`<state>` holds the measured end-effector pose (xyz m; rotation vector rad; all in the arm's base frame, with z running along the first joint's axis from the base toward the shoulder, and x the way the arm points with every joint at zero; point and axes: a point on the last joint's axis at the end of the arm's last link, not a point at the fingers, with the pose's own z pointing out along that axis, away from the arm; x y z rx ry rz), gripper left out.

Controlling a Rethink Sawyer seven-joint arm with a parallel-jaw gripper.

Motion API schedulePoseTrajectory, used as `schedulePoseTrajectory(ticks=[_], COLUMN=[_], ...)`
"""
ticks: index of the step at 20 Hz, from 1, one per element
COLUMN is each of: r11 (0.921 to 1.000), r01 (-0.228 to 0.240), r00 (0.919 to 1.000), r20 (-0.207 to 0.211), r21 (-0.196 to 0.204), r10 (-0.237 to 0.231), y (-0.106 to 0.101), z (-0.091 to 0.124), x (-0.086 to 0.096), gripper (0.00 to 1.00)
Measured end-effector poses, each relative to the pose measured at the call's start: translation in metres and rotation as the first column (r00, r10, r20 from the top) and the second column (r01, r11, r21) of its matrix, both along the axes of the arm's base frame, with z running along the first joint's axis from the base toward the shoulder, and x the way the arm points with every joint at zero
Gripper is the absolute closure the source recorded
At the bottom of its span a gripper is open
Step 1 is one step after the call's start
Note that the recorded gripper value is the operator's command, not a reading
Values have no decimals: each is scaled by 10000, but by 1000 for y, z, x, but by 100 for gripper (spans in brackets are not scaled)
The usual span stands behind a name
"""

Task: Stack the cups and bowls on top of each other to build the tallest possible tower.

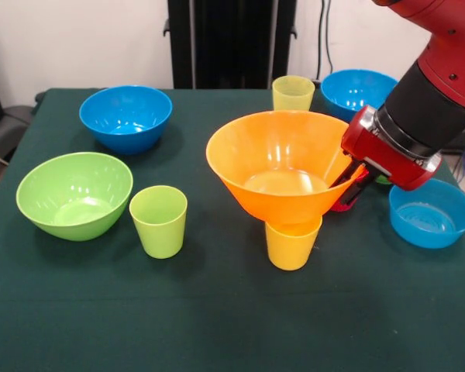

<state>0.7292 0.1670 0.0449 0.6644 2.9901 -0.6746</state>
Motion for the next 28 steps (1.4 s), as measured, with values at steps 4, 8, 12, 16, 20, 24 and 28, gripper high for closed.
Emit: schedulePoseTrajectory(ticks=[4, 8, 12, 16, 20, 24, 28], r11=[10000, 10000, 10000, 10000, 10000, 10000, 10000], r01=[18, 29, 19, 24, 27, 25, 20], r00=[10000, 10000, 10000, 10000, 10000, 10000, 10000], r20=[-31, -61, -40, -51, -49, -53, -59], r21=[-14, -22, -32, -45, -54, -63, -79], r10=[-18, -30, -19, -24, -27, -25, -21], y=[-1, -1, -1, -2, -2, -2, -2], z=[-1, -2, -3, -3, -3, -3, -4], x=[-2, -3, -4, -5, -5, -5, -6], gripper=[100, 100, 100, 100, 100, 100, 100])
